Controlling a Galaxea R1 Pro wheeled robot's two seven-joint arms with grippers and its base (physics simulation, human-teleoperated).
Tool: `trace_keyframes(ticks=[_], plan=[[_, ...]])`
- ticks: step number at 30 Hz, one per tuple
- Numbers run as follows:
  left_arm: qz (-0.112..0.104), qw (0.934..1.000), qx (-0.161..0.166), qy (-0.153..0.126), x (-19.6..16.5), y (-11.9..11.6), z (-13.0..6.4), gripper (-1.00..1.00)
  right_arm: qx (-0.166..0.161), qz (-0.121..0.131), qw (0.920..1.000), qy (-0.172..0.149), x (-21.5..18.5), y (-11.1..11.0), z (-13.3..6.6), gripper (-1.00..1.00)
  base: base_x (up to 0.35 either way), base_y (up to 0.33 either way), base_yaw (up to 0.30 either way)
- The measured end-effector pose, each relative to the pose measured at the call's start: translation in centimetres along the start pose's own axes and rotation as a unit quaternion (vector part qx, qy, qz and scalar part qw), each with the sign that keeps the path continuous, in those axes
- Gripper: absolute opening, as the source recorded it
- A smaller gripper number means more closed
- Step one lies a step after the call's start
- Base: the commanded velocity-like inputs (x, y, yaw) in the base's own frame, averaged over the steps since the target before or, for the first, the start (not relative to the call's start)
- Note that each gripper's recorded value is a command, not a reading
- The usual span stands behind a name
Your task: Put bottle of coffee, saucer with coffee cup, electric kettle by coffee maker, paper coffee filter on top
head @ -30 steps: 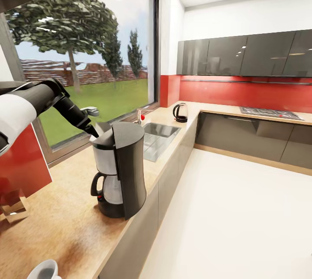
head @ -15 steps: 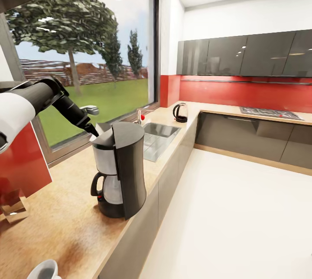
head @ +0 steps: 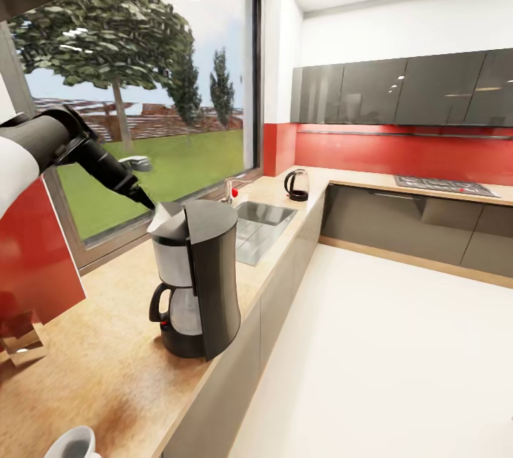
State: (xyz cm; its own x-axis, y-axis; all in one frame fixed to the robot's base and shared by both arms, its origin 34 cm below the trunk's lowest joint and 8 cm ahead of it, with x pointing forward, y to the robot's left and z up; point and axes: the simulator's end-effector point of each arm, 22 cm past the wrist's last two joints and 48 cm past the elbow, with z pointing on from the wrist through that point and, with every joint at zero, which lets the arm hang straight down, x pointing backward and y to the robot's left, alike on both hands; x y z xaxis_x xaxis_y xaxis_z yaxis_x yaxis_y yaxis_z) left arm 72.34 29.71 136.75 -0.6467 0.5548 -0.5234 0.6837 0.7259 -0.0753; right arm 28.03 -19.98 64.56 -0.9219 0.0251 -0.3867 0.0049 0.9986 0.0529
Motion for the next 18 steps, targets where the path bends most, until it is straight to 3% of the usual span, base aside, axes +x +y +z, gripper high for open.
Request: trace_keyframes(ticks=[6,8,9,11,18], plan=[[0.002,0.9998,-0.009,-0.02,-0.9,0.3,-2.3,1.0,0.0,0.0,1.0,0.0,0.0,0.0,0.0,1.0,0.0,0.0,0.0],[0.004,0.999,-0.023,-0.038,-1.8,0.8,-2.7,1.0,0.0,0.0,1.0,0.0,0.0,0.0,0.0,1.0,0.0,0.0,0.0],[0.008,0.9962,-0.036,-0.079,-3.9,1.1,-3.2,1.0,0.001,0.0,1.0,0.0,0.0,0.0,0.0,1.0,0.0,0.0,0.0],[0.007,0.9914,-0.05,-0.121,-5.9,1.5,-3.8,1.0,0.001,-0.001,1.0,0.0,0.0,0.0,0.0,1.0,0.0,0.0,0.0],[0.0,0.9871,-0.061,-0.148,-7.0,2.1,-4.1,1.0,0.003,0.004,1.0,-0.001,-0.1,-0.3,0.0,1.0,0.0,-0.001,0.0]])
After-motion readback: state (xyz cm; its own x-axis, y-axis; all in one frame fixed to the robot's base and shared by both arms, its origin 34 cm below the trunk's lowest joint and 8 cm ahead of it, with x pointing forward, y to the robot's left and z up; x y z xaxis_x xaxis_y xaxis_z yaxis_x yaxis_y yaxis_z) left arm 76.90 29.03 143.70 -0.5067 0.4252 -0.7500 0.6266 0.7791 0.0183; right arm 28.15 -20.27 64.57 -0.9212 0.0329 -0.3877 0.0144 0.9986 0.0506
